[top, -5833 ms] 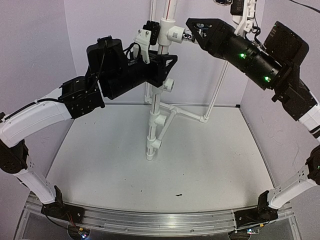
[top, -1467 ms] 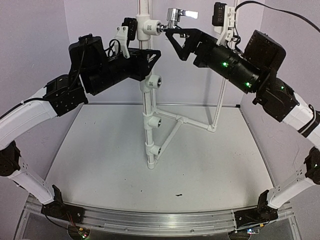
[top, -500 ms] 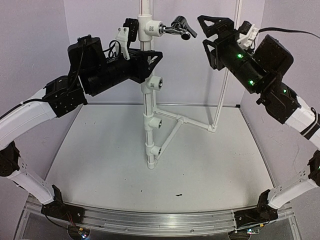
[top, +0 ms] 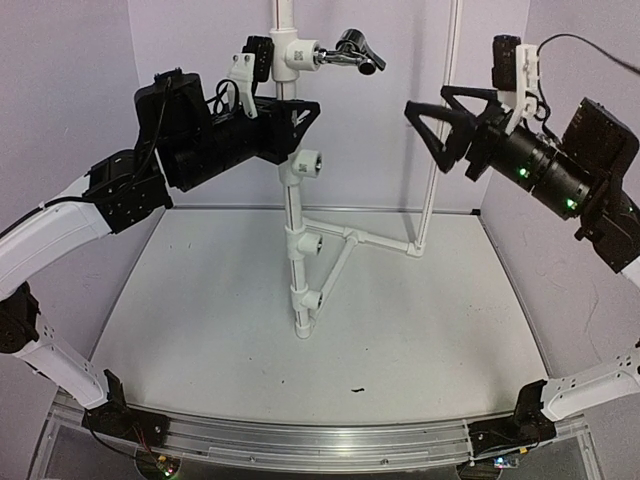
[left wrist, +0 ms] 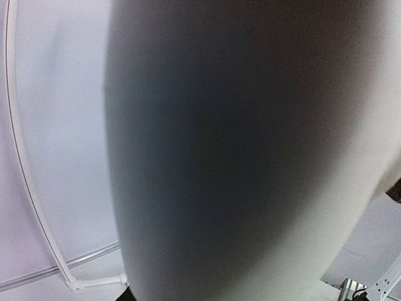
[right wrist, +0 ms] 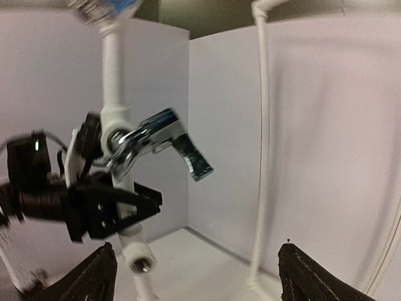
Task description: Install the water faucets
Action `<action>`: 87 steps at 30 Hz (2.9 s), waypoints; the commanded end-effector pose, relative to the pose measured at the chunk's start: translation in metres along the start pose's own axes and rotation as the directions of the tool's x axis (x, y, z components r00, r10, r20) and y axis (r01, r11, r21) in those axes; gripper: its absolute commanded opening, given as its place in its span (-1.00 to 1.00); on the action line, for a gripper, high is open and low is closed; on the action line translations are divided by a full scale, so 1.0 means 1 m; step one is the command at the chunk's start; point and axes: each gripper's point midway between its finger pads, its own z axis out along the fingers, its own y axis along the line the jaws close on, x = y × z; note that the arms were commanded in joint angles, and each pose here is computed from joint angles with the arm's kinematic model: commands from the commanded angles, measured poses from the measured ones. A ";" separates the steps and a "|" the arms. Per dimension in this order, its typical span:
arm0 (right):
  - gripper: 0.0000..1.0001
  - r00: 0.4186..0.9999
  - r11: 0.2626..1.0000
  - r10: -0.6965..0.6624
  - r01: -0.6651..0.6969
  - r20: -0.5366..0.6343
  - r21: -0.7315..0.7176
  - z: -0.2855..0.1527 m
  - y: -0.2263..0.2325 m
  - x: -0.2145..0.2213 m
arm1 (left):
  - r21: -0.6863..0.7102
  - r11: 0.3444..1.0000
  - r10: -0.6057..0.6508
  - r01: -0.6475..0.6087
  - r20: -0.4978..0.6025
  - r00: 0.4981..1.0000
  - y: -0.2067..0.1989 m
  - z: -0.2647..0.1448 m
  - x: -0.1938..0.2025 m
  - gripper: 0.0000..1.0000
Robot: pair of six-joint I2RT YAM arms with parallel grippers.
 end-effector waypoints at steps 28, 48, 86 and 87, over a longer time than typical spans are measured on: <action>0.69 0.267 0.308 -0.933 0.939 0.239 0.152 0.069 0.045 -0.050 | 0.093 0.993 -0.003 0.071 -0.588 0.809 -0.024 -0.017 0.186 -1.00; 0.16 0.564 0.577 -0.811 0.815 0.157 0.054 0.064 0.029 -0.035 | 0.100 0.994 0.019 0.048 -0.581 0.813 -0.022 -0.019 0.183 -1.00; 0.67 0.980 0.983 0.106 -0.078 0.167 -0.165 -0.015 0.022 -0.051 | 0.096 0.995 0.031 0.030 -0.574 0.818 -0.021 -0.015 0.178 -1.00; 0.69 0.985 0.983 -0.044 0.072 0.166 -0.168 -0.019 0.026 -0.046 | 0.096 0.995 0.032 0.029 -0.574 0.818 -0.020 -0.015 0.178 -1.00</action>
